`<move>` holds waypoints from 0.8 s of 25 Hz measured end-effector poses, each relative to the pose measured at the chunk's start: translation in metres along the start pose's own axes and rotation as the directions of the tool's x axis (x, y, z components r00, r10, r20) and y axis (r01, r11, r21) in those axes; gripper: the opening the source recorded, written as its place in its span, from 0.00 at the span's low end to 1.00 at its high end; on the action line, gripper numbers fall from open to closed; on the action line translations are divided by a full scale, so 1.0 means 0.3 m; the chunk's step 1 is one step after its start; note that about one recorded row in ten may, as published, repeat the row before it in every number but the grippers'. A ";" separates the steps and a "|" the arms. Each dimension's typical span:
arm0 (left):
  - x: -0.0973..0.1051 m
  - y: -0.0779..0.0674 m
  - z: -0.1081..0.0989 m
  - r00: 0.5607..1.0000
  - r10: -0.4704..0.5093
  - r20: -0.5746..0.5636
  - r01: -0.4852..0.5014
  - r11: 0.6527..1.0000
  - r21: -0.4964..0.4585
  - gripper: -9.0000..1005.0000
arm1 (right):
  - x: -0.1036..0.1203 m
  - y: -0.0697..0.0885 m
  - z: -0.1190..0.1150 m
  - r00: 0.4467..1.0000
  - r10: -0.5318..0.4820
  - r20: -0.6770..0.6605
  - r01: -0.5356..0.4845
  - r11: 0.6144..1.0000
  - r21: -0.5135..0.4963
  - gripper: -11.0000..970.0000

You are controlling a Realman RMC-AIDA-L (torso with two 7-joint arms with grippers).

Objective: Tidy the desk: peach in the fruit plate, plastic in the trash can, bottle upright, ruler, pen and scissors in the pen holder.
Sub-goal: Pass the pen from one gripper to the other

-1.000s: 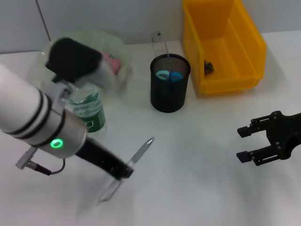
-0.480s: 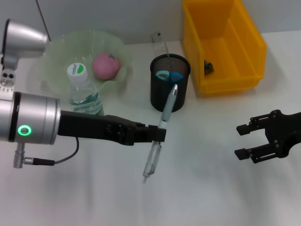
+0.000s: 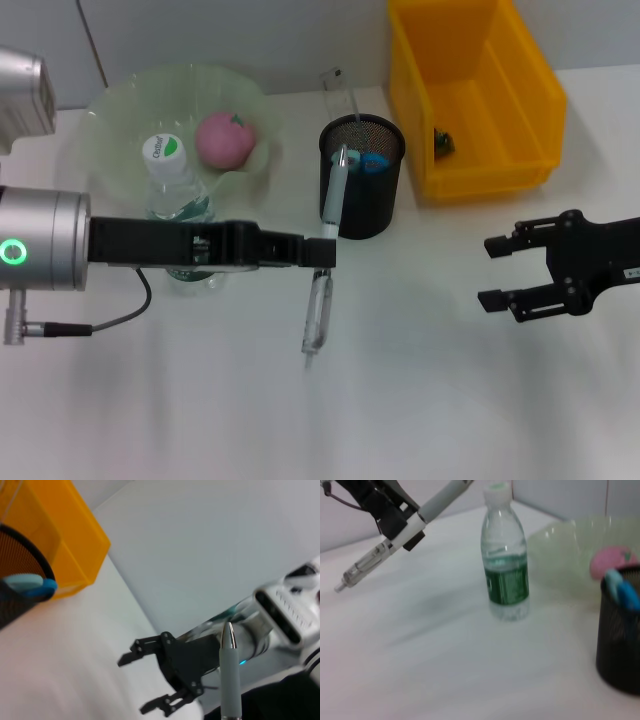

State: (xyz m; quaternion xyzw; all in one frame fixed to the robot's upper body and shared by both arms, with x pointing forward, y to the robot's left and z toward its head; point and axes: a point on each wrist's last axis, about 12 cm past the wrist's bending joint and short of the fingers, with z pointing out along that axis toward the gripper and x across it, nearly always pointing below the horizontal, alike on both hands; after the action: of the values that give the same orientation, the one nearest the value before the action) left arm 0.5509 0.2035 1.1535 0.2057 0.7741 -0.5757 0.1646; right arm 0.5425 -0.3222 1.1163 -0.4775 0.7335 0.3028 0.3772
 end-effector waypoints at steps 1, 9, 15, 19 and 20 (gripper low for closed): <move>-0.003 -0.003 -0.001 0.999 -0.038 0.003 0.038 0.999 0.011 0.15 | 0.000 0.003 -0.001 1.000 -0.022 0.022 0.022 1.000 0.007 0.75; -0.021 -0.009 -0.010 0.978 -0.207 0.013 0.207 0.978 0.021 0.15 | 0.042 0.038 0.010 0.954 -0.255 0.157 0.230 0.959 0.162 0.75; -0.019 0.017 -0.041 0.919 -0.387 0.071 0.384 0.922 0.059 0.15 | 0.085 0.063 0.035 0.860 -0.465 0.211 0.381 0.859 0.340 0.75; -0.015 0.027 -0.037 0.905 -0.418 0.076 0.412 0.908 0.078 0.15 | 0.096 0.071 0.042 0.799 -0.557 0.226 0.431 0.793 0.431 0.75; -0.016 0.028 -0.033 0.901 -0.426 0.075 0.420 0.903 0.088 0.15 | 0.098 0.073 0.046 0.775 -0.590 0.225 0.449 0.765 0.461 0.75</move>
State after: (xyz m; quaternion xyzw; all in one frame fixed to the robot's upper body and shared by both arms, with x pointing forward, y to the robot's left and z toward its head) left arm 0.5590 0.2145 1.1517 0.0115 0.7713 -0.6331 0.0640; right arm 0.5181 -0.3170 1.0860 -0.5185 0.5320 0.1166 0.6592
